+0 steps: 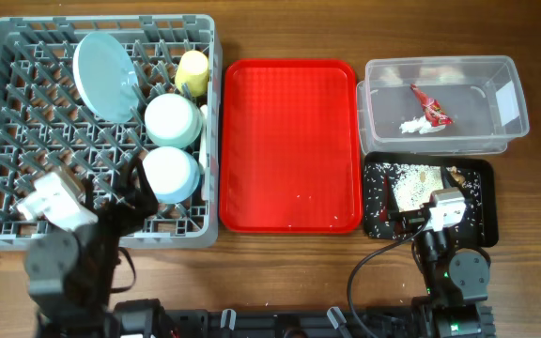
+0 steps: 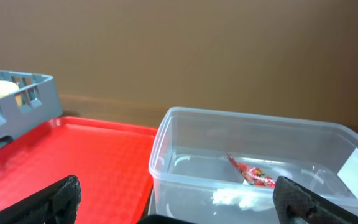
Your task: Sort waste into correct bins and load items into the dishwasher rack
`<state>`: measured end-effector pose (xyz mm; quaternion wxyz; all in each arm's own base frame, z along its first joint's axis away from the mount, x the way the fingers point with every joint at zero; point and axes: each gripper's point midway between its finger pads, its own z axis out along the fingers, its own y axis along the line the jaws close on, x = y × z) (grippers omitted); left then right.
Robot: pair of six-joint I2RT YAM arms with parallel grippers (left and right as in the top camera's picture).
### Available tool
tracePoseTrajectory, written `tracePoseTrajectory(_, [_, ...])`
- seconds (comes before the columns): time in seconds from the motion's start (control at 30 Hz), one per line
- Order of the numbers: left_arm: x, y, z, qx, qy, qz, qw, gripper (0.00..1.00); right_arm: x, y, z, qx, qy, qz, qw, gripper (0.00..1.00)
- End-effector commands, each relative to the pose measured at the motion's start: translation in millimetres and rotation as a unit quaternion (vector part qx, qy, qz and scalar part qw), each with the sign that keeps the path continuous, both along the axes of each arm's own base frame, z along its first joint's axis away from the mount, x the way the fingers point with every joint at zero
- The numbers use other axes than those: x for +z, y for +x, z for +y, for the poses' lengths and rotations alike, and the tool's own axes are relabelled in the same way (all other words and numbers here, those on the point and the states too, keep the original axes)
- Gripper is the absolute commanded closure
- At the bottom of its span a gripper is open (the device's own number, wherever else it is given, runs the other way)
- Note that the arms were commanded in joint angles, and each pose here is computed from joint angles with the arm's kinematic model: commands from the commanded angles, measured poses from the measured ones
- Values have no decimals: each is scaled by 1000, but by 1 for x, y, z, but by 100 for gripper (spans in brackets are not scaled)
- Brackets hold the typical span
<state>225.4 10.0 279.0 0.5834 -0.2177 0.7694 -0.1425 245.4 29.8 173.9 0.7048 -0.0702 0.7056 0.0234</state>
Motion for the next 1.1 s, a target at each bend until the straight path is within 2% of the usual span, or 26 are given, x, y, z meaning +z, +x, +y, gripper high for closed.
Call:
tracePoseTrajectory(0.0, [-5,-3,-9,-22,-39,-101,994,0,1,-1,1,5,-6,-5,1000,0])
tracePoseTrajectory(0.1, [6,-1,-10,-31,-27,-201,979,0,1,-1,1,4,-6,-4,1000,0])
tracePoseTrajectory(0.23, [-8,4,-7,-26,-19,-243,970,0,1,-1,1,5,-6,-5,1000,0])
tracePoseTrajectory(0.53, [-92,20,8,16,-13,-167,986,0,1,-1,1,5,-6,-5,1000,0])
tracePoseTrajectory(0.67, [-123,20,6,3,53,-100,994,0,1,-1,1,4,-6,-4,1000,0])
tracePoseTrajectory(0.83, [-123,21,-7,-45,173,-98,979,0,1,-1,1,4,-6,-5,1000,0])
tracePoseTrajectory(1.07, [-123,21,-13,-59,179,-100,977,0,1,-1,1,5,-6,-4,1000,0])
